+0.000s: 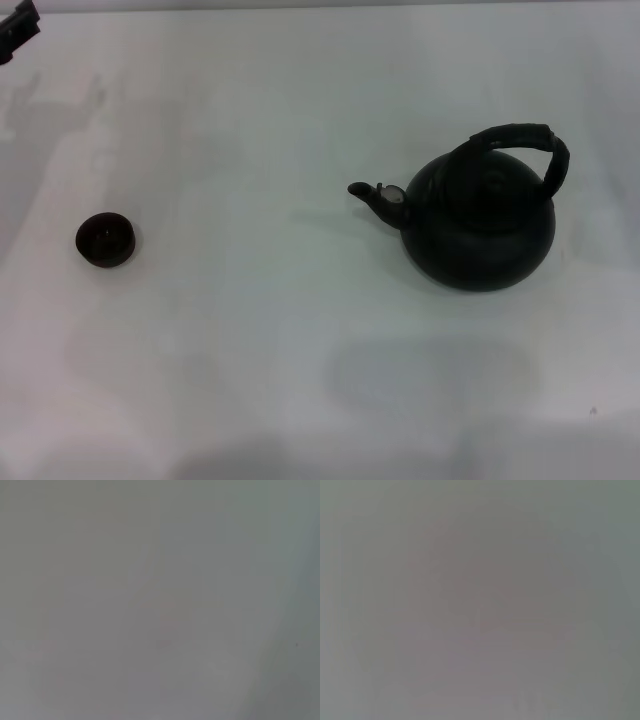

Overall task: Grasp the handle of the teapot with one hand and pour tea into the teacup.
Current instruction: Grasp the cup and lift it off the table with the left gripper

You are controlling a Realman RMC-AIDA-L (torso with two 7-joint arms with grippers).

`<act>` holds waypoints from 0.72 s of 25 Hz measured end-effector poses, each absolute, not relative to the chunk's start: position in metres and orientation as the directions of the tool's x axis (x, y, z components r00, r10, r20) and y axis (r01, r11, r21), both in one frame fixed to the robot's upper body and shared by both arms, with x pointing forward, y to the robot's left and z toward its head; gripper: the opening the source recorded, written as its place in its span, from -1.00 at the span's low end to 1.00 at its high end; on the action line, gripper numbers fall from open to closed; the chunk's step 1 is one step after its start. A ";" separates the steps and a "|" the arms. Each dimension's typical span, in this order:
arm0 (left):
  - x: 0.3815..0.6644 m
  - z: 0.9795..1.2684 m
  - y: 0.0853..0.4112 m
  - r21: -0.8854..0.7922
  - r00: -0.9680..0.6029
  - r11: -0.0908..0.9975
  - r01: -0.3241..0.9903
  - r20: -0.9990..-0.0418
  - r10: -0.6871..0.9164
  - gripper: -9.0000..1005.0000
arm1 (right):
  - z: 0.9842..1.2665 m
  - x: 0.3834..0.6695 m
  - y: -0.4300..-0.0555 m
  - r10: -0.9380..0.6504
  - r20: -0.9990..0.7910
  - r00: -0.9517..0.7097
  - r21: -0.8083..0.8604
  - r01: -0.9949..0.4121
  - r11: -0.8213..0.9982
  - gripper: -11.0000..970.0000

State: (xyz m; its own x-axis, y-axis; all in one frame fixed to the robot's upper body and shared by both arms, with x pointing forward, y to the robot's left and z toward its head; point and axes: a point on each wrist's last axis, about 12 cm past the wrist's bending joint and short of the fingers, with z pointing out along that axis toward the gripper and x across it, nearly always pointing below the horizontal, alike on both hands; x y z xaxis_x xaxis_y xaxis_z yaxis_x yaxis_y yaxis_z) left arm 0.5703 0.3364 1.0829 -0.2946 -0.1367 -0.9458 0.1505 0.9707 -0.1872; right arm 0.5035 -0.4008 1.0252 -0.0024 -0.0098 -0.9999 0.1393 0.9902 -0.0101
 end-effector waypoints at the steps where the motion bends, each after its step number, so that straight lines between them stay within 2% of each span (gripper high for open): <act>1: 0.569 1.083 0.336 -0.187 -0.295 0.971 0.151 -0.946 -0.137 0.72 | 1.025 0.503 -0.401 -0.010 -1.000 -0.003 -0.010 0.140 0.990 0.75; 10: 0.551 1.099 0.326 -0.158 -0.266 0.981 0.108 -0.956 -0.125 0.72 | 1.025 0.502 -0.404 -0.015 -1.000 -0.005 -0.016 0.145 0.989 0.74; 15: 0.528 1.121 0.334 -0.217 -0.214 0.973 0.081 -0.957 -0.195 0.72 | 1.025 0.502 -0.404 -0.016 -1.000 -0.005 -0.017 0.145 0.989 0.74; 18: 0.520 1.124 0.333 -0.204 -0.233 0.973 0.110 -0.957 -0.175 0.72 | 1.025 0.502 -0.404 -0.016 -1.000 -0.010 -0.017 0.147 0.989 0.74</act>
State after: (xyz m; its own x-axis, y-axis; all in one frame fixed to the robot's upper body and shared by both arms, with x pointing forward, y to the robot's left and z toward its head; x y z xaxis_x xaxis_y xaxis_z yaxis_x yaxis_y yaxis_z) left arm 0.5201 0.3326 1.1239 -0.2332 -0.1747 -0.9566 0.1101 0.9727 -0.2045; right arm 0.5018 -0.4041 1.0248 -0.0097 -0.0159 -0.9998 0.1472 0.9890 -0.0171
